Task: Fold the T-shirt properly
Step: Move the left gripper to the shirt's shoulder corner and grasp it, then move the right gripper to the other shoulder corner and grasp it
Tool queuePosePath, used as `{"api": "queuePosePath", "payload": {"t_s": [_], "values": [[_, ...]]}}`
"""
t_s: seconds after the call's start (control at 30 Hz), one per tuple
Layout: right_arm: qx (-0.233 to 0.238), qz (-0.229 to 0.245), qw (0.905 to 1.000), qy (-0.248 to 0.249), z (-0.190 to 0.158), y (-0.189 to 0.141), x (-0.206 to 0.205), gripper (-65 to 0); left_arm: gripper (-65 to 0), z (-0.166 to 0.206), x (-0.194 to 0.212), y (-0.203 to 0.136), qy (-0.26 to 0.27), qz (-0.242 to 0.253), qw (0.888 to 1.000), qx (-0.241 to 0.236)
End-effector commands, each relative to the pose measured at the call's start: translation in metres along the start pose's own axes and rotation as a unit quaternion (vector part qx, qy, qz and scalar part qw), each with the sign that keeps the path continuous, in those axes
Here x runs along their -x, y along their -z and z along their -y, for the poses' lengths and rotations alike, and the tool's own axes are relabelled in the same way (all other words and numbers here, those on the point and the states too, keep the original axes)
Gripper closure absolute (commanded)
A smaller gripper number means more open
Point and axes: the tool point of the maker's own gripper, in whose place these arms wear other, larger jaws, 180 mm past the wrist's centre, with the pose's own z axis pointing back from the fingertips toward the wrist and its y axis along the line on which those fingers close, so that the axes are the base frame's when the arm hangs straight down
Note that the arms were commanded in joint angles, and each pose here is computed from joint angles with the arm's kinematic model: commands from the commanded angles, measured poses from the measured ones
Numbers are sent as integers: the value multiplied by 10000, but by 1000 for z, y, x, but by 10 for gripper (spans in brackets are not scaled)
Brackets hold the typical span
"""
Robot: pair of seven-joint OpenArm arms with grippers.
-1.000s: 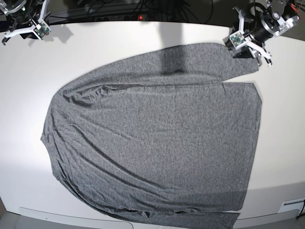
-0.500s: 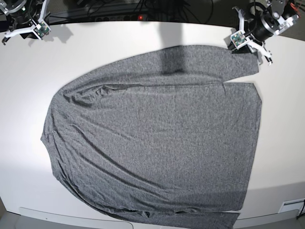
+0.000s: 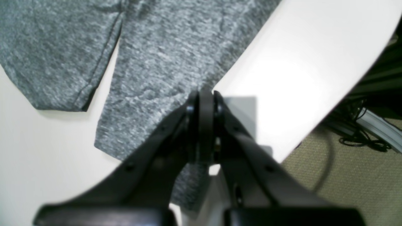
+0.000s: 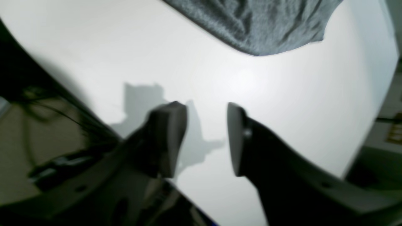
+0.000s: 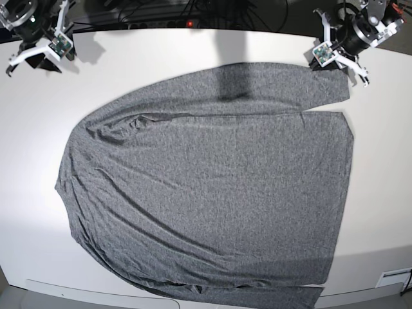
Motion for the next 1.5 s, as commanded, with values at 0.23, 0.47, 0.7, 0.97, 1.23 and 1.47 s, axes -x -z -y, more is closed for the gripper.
{"api": "queuePosePath", "payload": {"t_s": [0.23, 0.47, 0.7, 0.97, 1.23, 1.47], "values": [[-33, 391, 9977, -548, -6, 41, -28, -291, 0, -2, 4, -3, 32, -92, 10000, -9], [-199, 91, 9893, -1442, -25, 90, -21, -291, 0, -2, 4, -3, 35, -96, 9999, -9], [-220, -113, 9852, -1695, -19, 121, -18, -291, 0, -2, 4, -3, 35, -96, 9999, -9], [-411, -192, 9836, -1745, -4, 141, -20, -291, 0, -2, 4, -3, 35, -97, 9999, -10], [-682, -123, 9817, -1774, -10, 147, -26, -290, 0, -2, 4, -3, 35, -97, 9999, -10], [-1158, -176, 9778, -1739, -17, 150, -22, -270, 0, -2, 4, -3, 35, -97, 9999, -10]]}}
